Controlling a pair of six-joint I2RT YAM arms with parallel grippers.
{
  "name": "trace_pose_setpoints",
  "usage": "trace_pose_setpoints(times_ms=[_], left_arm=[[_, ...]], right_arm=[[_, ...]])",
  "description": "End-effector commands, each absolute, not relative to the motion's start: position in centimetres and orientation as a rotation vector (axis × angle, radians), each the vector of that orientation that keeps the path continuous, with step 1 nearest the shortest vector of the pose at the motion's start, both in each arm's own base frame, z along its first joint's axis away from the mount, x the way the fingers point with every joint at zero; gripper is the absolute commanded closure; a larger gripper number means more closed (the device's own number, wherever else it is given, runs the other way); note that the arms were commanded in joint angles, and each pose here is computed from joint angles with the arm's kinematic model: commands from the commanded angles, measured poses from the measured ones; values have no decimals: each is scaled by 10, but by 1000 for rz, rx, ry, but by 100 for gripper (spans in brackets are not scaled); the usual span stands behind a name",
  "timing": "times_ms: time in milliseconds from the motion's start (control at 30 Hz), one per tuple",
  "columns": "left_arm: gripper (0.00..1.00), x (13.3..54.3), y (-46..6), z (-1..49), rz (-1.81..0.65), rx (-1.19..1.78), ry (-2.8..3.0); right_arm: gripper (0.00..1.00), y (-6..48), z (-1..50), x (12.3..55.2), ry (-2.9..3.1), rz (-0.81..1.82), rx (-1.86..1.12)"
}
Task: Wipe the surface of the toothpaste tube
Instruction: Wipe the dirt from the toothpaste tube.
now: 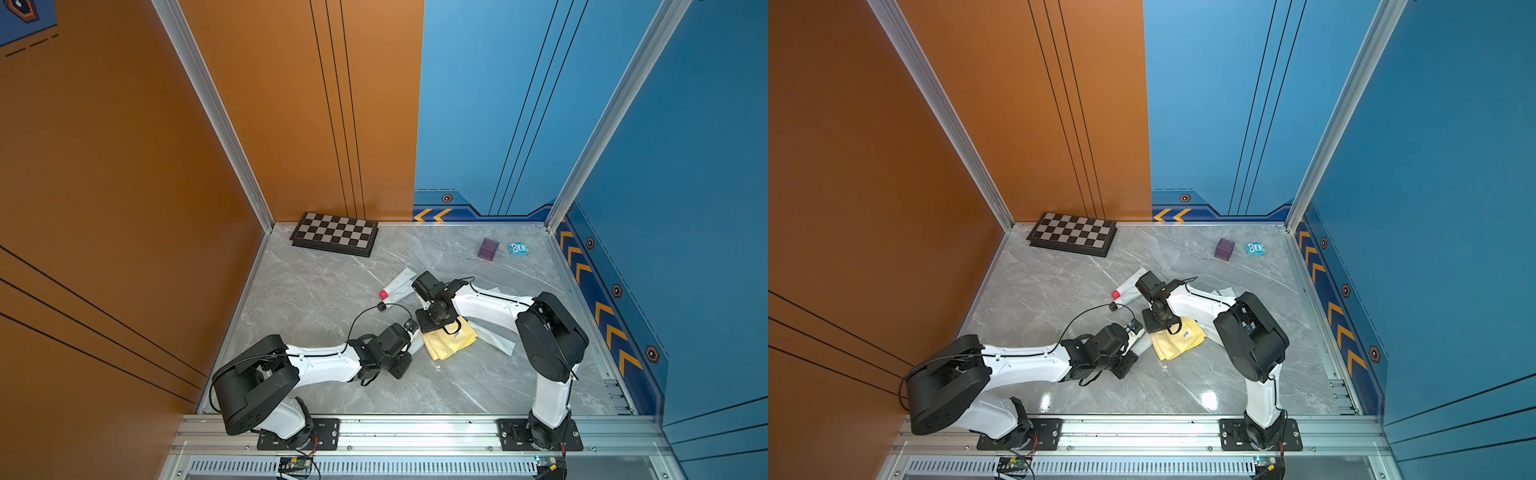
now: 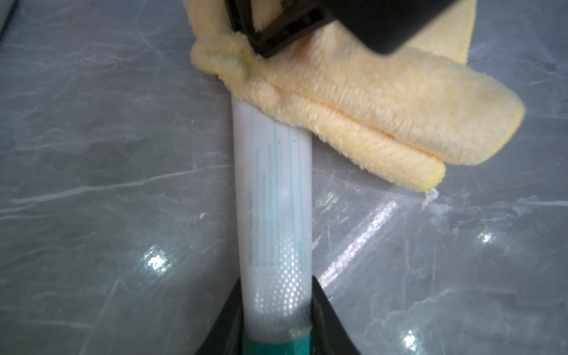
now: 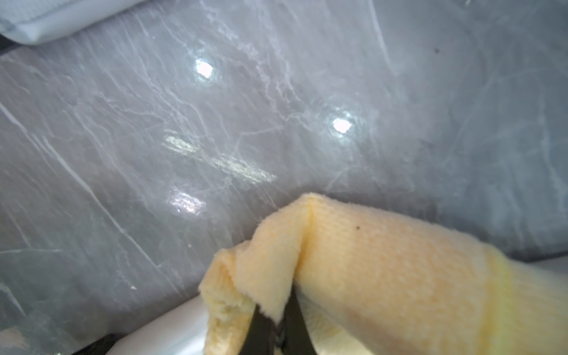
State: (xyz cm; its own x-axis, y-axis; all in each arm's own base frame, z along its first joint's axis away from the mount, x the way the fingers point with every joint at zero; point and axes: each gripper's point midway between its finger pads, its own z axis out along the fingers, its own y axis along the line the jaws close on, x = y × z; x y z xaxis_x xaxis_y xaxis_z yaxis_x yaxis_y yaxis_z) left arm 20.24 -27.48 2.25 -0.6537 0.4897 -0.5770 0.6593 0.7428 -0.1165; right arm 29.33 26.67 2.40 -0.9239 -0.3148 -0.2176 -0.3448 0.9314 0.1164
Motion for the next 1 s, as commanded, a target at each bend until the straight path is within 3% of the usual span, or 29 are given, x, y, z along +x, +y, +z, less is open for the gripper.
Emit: trace_pose_setpoints(times_ms=[0,167,300,400,567,667,833,967], left_arm=[[77,178,-253,-9,-351,957,2549],[77,178,-252,-9,-348,956,2550],[77,177,-252,-9,-346,959,2551],[77,178,-252,-9,-349,956,2549],[77,177,-252,-9,-349,955,2549],[77,178,-252,-7,-350,952,2546],[77,178,-252,-9,-349,955,2549],[77,178,-252,-9,-349,956,2550]], right_arm=[[100,252,-18,236,3131,284,-551],[100,283,-4,208,3157,637,-564],[100,284,0,195,3171,686,-578],[100,269,-6,199,3184,557,-563],[100,205,-20,226,3128,-90,-583],[100,181,-23,236,3093,-281,-569],[100,179,-25,239,3090,-293,-557],[100,214,-23,228,3124,-15,-593]])
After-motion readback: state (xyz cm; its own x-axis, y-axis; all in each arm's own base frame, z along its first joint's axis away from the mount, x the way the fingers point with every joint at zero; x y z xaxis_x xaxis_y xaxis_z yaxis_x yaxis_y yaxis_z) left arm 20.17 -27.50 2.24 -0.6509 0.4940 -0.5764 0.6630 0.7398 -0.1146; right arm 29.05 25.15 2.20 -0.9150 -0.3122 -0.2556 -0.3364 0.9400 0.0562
